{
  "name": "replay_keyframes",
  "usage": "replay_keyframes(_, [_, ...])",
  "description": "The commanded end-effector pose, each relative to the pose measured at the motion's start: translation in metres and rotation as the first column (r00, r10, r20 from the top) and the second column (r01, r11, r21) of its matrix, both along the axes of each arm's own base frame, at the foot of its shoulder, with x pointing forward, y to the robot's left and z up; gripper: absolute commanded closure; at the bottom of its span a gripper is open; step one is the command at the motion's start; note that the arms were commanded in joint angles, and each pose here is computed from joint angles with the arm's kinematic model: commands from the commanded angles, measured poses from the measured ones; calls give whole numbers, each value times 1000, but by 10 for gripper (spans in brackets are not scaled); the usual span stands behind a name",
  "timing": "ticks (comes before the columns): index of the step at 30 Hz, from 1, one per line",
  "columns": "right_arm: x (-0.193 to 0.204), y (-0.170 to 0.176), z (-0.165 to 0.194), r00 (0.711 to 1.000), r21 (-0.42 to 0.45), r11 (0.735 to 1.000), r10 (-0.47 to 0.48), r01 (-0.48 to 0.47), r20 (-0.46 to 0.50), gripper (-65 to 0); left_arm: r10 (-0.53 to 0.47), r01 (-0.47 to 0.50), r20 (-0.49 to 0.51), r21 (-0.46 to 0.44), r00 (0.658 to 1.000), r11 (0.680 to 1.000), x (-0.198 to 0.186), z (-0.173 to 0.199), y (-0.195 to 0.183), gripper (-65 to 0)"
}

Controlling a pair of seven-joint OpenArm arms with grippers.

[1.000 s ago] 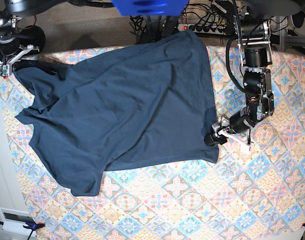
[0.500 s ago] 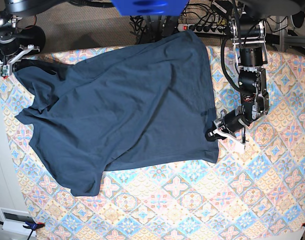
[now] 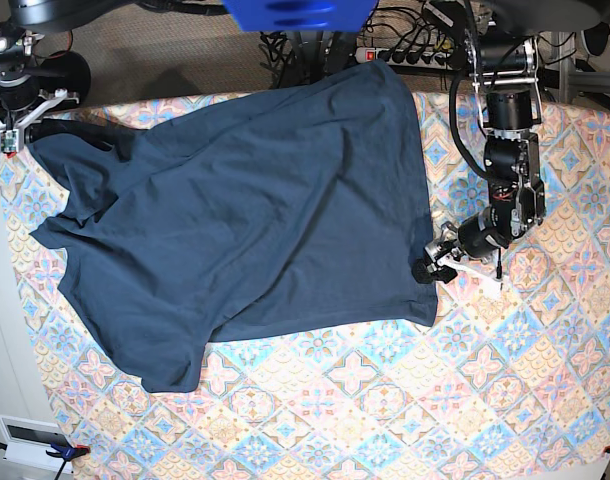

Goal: Layout the t-shirt on the table in an organized manner, then fold the t-shirt properly
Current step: 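Release the left gripper and grasp the shirt's hem corner with it, then drag the hem corner with the left gripper away from the right gripper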

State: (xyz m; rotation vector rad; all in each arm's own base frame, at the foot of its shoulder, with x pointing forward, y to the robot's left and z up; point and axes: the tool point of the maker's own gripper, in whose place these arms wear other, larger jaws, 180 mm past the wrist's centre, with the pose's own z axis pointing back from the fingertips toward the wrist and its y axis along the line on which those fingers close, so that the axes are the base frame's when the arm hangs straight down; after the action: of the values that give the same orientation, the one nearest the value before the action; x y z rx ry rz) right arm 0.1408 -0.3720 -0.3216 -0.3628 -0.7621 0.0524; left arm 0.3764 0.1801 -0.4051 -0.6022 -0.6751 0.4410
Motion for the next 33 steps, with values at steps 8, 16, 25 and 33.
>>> replay_keyframes(8, [11,-3,15,999,-26,1000,16,-15,50,-7,-9,10,30,-44,1000,999,6,7,-22,-469])
replay_keyframes(16, [12,-3,15,998,-26,1000,16,-15,54,-7,-27,32,82,-63,996,997,13,17,-29,-29])
replay_keyframes(25, [15,-4,17,998,-26,1000,14,-12,64,-7,204,-192,197,-79,959,978,49,67,61,0])
replay_keyframes(33, [27,-6,20,997,-22,1000,-4,5,77,-7,322,-310,214,-85,922,947,99,91,111,-1])
